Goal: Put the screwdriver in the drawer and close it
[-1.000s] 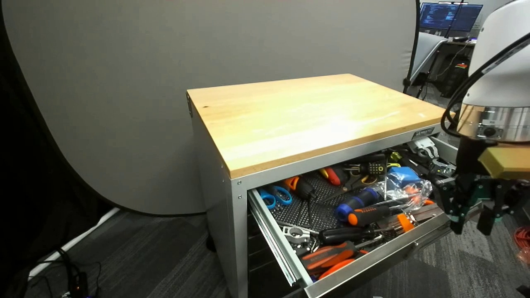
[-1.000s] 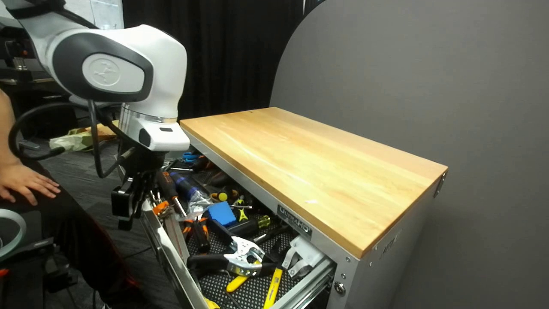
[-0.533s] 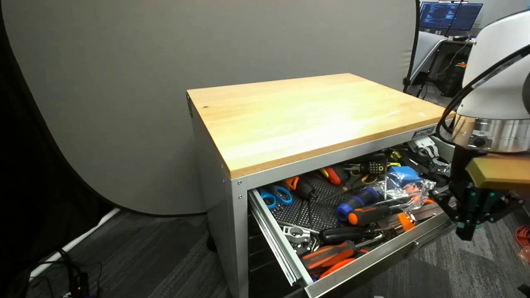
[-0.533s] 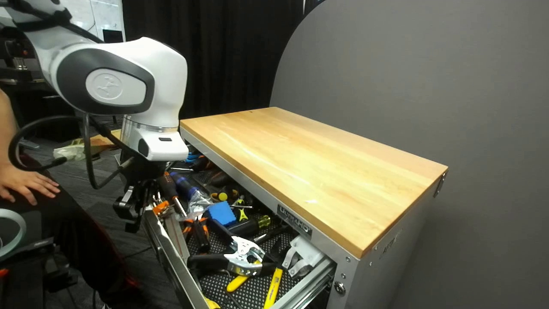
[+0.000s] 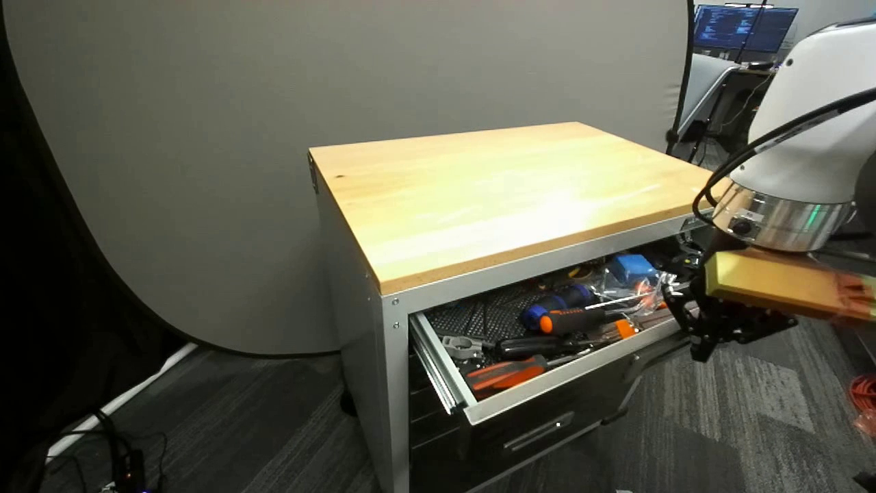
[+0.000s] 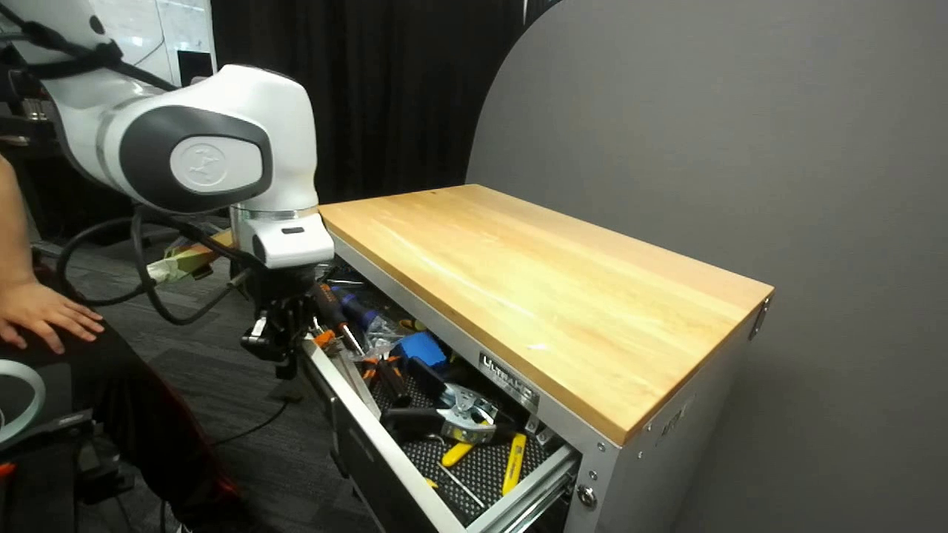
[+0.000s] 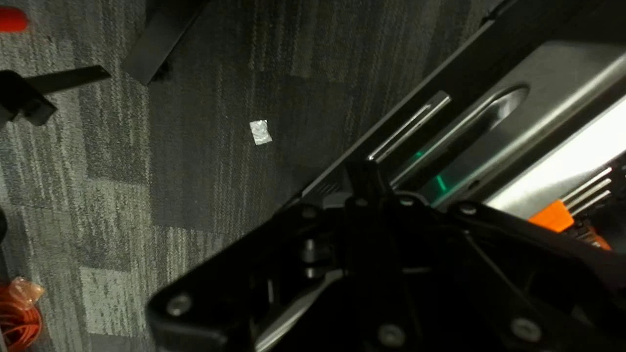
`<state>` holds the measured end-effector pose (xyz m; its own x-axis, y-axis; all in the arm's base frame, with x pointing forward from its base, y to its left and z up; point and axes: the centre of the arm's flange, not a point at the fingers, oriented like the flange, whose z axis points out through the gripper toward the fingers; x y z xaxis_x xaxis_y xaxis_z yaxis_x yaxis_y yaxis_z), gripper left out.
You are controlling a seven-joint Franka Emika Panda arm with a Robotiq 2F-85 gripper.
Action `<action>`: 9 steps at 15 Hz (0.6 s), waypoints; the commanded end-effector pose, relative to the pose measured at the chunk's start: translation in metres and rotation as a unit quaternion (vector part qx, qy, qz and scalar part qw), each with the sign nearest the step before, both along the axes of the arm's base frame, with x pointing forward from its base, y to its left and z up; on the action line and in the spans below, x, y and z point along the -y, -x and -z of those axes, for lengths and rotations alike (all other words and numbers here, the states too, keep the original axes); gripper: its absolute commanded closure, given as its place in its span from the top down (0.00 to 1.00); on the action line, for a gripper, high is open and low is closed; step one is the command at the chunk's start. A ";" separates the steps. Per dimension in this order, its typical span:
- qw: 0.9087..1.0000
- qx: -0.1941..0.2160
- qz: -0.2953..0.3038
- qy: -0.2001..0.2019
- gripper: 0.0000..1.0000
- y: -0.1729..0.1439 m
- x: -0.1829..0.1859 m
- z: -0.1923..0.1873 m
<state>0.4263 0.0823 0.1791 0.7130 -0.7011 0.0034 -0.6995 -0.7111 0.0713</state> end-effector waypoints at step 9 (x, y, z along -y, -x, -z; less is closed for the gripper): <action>0.985 0.150 0.071 0.040 0.03 -0.091 -0.045 -0.009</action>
<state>0.4898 0.1124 0.1806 0.6139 -0.7669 0.1872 -0.7759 -0.6299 -0.0361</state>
